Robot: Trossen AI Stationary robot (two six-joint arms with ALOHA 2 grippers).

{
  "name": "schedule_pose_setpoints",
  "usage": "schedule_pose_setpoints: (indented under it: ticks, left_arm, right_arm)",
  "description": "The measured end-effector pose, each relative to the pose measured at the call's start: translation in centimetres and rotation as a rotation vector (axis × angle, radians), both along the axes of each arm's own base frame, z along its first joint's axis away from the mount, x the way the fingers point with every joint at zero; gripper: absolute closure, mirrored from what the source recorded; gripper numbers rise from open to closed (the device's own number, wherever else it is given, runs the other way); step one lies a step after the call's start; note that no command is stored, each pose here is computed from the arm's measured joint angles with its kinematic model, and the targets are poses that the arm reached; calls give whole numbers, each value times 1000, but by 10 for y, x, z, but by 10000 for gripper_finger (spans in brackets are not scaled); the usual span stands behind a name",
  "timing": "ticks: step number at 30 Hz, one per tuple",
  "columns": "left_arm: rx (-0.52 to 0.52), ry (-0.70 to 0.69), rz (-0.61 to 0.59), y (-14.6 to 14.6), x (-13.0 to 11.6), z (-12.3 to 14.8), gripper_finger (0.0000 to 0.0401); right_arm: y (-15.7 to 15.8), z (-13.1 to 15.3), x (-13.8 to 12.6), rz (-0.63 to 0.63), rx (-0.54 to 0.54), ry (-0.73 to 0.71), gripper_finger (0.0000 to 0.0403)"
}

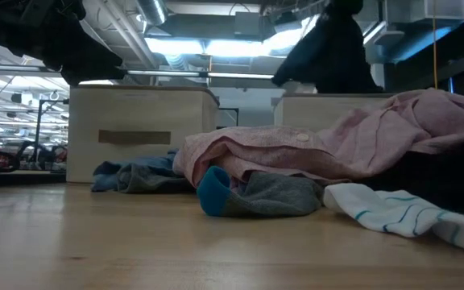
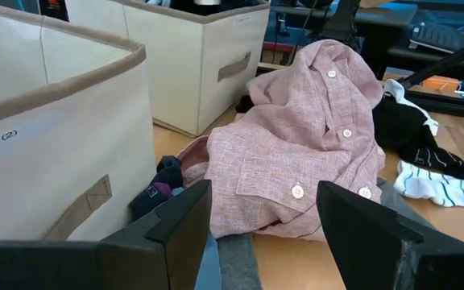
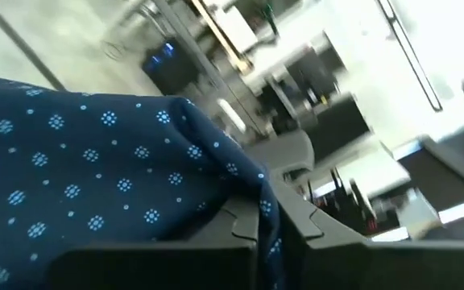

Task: Sort clothes
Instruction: Put the blue shirt into the right laundry organizer

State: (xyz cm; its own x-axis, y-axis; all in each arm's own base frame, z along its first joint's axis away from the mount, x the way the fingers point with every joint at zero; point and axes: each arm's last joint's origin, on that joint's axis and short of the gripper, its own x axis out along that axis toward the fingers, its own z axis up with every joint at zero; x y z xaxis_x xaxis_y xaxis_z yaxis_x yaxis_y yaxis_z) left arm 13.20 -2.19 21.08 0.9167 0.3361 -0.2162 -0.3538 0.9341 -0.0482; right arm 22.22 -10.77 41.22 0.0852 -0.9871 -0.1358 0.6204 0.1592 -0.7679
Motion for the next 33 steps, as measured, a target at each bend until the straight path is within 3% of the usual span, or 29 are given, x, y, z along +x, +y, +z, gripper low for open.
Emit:
schedule_pose_setpoints:
  ticks: [4,10,15,20,25,33]
  left_arm:
    - [0,-1,0,0,0,0,184]
    - [-4,-3,0,0,0,0,184]
    - [-4,-3,0,0,0,0,184]
    - [-4,-3,0,0,0,0,184]
    - [-6,0,-9,0,0,0,184]
    - [-4,11,-49,-1,0,-1,184]
  right_arm:
    - [-31,-8,-13,-53,77,-81,388]
    - [-73,-37,-21,-77,326,-334,356]
    - [-87,-54,-16,-83,419,-332,307]
    - [-84,-53,-14,-68,433,-289,230]
    - [-67,-17,-14,-26,429,-287,168]
    - [-9,33,-1,183,457,-337,138]
